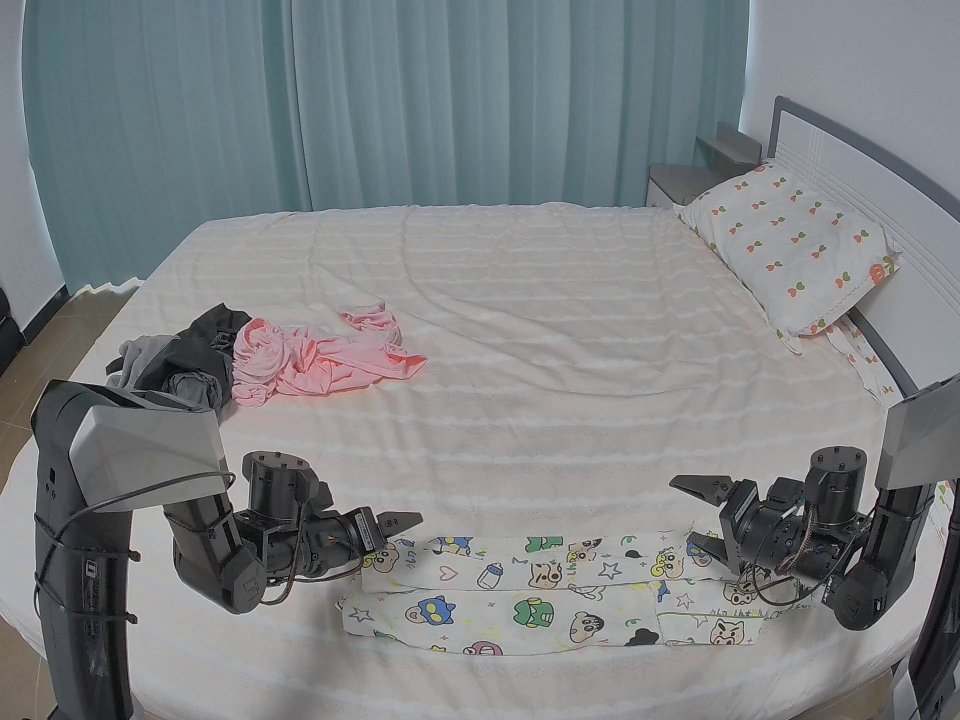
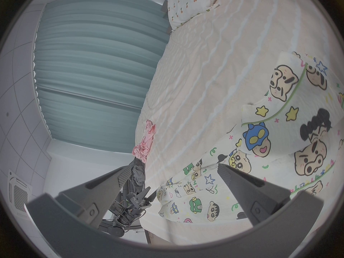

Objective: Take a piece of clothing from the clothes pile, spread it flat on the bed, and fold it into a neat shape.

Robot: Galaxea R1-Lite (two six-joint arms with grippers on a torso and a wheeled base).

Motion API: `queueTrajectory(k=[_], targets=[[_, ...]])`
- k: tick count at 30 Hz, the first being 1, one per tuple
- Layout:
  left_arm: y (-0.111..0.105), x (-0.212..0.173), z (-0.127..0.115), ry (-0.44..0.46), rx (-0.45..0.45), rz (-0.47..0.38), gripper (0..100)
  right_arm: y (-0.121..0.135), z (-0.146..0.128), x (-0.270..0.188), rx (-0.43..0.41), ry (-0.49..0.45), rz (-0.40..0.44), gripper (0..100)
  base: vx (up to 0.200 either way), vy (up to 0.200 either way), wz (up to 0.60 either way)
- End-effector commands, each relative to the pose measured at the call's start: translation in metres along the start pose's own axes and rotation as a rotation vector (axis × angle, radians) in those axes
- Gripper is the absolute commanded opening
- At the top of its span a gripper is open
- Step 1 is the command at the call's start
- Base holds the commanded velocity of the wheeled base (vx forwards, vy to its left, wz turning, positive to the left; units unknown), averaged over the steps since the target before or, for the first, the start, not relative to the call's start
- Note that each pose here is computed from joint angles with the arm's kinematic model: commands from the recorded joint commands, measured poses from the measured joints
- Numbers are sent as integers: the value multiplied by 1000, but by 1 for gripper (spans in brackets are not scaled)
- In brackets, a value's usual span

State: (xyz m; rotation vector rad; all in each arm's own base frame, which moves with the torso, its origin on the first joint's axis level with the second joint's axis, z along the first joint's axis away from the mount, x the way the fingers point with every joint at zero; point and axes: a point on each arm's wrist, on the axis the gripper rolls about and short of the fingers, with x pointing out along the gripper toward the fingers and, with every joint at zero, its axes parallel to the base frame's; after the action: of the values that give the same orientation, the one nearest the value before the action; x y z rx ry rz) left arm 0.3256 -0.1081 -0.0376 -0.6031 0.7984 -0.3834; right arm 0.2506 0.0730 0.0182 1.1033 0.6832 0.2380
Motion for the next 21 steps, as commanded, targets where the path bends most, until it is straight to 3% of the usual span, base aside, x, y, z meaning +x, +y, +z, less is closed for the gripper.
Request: queueTrajectory(k=[1,7,8,21], targets=[[-1,1,1,0,2,-4,100,0,0,1,-2,-2,7,100,0,0,0],[-5,0,-2,13,6,0,100,0,0,1,-2,-2,7,100,0,0,0],[-5,0,-3,20,4,3,0,0,0,1,-2,-2,7,100,0,0,0],[-15,-7,5,-9,15,19,0,1,0,1,-2,-3,8,100,0,0,0]])
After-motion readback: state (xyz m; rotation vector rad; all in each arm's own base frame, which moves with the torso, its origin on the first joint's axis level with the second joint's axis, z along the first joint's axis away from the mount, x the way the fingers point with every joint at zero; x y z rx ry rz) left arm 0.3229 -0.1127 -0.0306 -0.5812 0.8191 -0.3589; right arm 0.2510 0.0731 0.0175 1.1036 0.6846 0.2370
